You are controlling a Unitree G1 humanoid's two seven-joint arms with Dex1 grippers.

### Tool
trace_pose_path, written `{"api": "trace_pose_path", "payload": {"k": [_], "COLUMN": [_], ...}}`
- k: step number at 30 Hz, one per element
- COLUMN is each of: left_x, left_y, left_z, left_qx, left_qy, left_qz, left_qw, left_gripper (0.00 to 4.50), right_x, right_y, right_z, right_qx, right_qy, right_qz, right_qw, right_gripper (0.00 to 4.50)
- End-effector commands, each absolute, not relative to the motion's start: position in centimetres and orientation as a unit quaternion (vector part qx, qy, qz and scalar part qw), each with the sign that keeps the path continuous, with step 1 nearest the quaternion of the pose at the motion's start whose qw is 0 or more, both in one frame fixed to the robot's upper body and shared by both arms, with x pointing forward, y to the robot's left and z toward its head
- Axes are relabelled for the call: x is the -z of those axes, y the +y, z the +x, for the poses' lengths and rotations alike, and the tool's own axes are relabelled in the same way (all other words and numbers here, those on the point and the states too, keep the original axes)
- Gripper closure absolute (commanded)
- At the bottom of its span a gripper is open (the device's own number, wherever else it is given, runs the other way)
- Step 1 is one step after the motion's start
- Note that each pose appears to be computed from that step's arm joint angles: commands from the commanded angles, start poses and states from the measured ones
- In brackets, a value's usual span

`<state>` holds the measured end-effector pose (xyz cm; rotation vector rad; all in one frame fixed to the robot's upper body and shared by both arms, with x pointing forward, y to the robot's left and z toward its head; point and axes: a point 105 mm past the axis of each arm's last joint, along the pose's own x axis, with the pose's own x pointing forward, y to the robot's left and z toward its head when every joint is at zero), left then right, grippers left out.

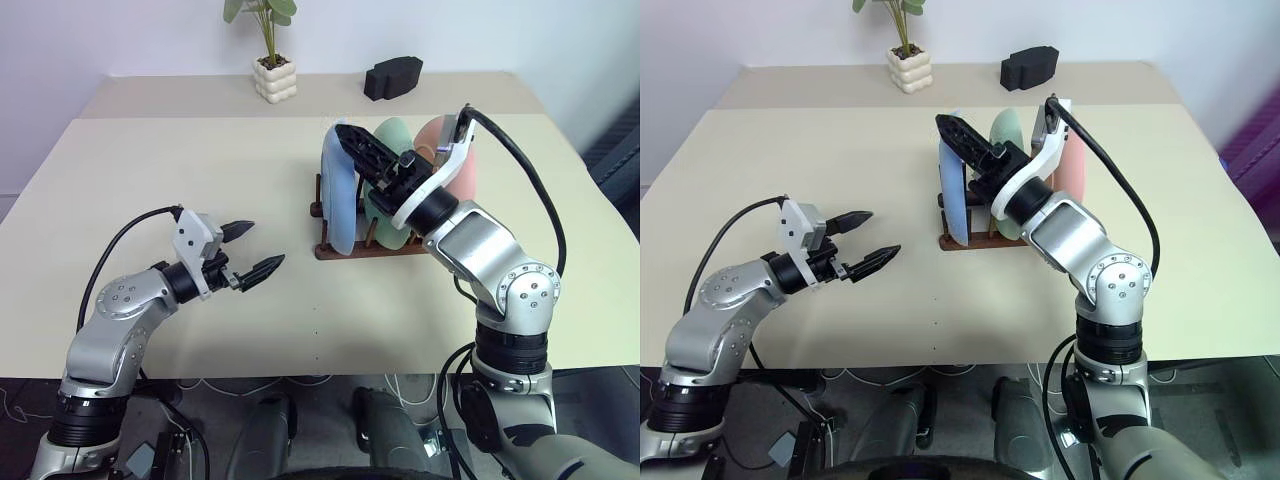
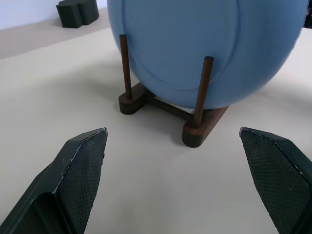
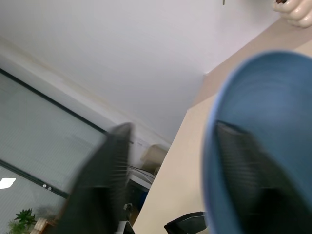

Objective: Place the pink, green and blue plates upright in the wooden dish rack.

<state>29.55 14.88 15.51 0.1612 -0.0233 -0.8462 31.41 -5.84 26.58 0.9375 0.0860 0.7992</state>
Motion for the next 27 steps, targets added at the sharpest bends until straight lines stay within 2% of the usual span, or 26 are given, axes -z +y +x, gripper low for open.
{"api": "trace_pose_path", "payload": {"k": [1, 20, 23, 24, 27], "left_x": [-16.4, -16.1, -16.1, -16.1, -16.0], "left_y": [14.4, 13.7, 13.7, 13.7, 13.8], "left_z": [29.2, 29.3, 29.3, 29.3, 29.4], "left_qx": [0.419, 0.429, 0.429, 0.428, 0.426], "left_qy": [-0.03, -0.03, -0.03, -0.031, -0.03], "left_qz": [0.084, 0.075, 0.075, 0.075, 0.076], "left_qw": [0.904, 0.9, 0.9, 0.9, 0.901], "left_gripper": [0.0, 0.0, 0.0, 0.0, 0.0], "right_x": [-27.7, -30.0, -32.2, -33.9, -36.9], "right_y": [-5.9, -7.9, -9.2, -10.5, -15.2], "right_z": [31.0, 31.1, 30.6, 30.2, 30.7], "right_qx": [-0.387, -0.395, -0.405, -0.401, -0.331], "right_qy": [0.022, -0.053, -0.108, -0.158, -0.255], "right_qz": [0.44, 0.342, 0.309, 0.283, 0.229], "right_qw": [0.81, 0.851, 0.854, 0.857, 0.879], "right_gripper": [0.43, 0.43, 0.43, 0.43, 0.43]}}
